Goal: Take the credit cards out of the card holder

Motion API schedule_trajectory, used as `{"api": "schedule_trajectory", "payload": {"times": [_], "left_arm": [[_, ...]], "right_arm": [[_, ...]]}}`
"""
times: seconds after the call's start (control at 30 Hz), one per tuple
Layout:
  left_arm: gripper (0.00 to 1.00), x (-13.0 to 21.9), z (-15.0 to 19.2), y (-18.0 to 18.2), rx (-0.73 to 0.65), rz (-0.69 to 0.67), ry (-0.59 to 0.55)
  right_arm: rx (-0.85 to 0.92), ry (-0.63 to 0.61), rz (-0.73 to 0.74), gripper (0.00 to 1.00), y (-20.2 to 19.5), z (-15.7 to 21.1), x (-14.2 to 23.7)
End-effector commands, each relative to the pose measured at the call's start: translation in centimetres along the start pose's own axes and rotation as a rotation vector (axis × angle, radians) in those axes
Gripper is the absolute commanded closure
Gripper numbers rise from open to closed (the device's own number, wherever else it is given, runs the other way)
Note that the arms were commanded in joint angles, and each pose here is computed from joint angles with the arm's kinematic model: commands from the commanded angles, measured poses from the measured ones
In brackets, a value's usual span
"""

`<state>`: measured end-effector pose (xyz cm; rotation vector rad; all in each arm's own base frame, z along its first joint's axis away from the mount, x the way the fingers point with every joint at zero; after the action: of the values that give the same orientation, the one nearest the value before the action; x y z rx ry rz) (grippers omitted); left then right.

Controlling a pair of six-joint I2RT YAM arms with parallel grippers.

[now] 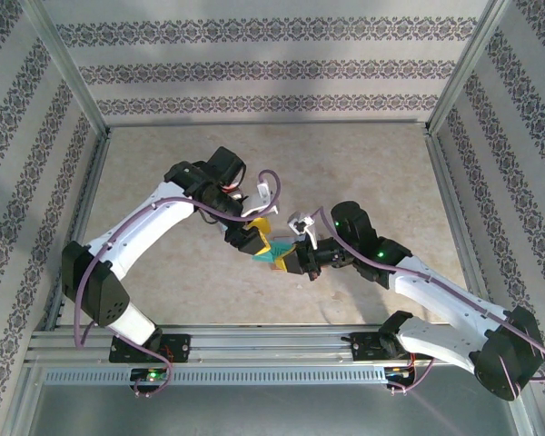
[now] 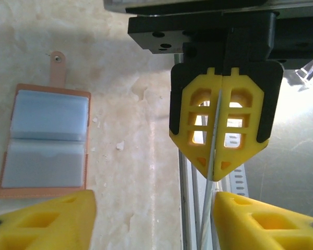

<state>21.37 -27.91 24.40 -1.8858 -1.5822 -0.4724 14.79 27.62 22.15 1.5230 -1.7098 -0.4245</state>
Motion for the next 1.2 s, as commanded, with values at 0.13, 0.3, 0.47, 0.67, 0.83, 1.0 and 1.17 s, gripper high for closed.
{"api": "schedule_trajectory", "payload": {"times": [0.13, 0.3, 0.47, 0.67, 0.83, 1.0, 1.17], "left_arm": [[0.64, -0.3, -1.0, -1.5, -0.047, 0.087, -0.032], [1.00, -0.3, -0.9, -1.5, -0.057, 0.091, -0.025], [1.00, 0.1, -0.7, -1.1, -0.073, 0.039, -0.030], [1.00, 1.5, -0.3, 1.0, -0.066, -0.105, -0.070], [1.00, 3.0, 0.7, 4.1, -0.014, -0.267, -0.099], [1.00, 5.3, 2.1, 7.9, 0.055, -0.495, -0.130], [1.00, 6.3, 3.2, 9.2, 0.006, -0.601, -0.158]], "right_arm": [[0.035, 0.007, -0.013, 0.97, 0.7, -0.4, -0.1], [0.035, -0.003, 0.017, 0.88, 0.3, -0.5, 0.0], [0.024, -0.038, 0.076, 0.58, -0.7, -0.7, 0.7], [-0.002, -0.095, 0.139, 0.24, -1.7, -0.9, 2.0], [-0.037, -0.168, 0.248, 0.14, -3.5, -1.2, 3.4], [-0.128, -0.283, 0.469, 0.08, -7.0, -1.7, 6.0], [-0.208, -0.331, 0.600, 0.02, -9.2, -1.4, 7.3]]}}
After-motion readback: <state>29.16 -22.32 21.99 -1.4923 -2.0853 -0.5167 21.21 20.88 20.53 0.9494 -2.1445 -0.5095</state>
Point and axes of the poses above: each hand's point on the last joint's axis, 136 mm out from that joint toward the fingers, its own x axis back along the fingers, its own y axis along the line the jaws close on, z = x × y, the point moved 1 cm from there along x, back along the fingers, and after that the axes turned 9 degrees about -x, right-handed, at the moved point
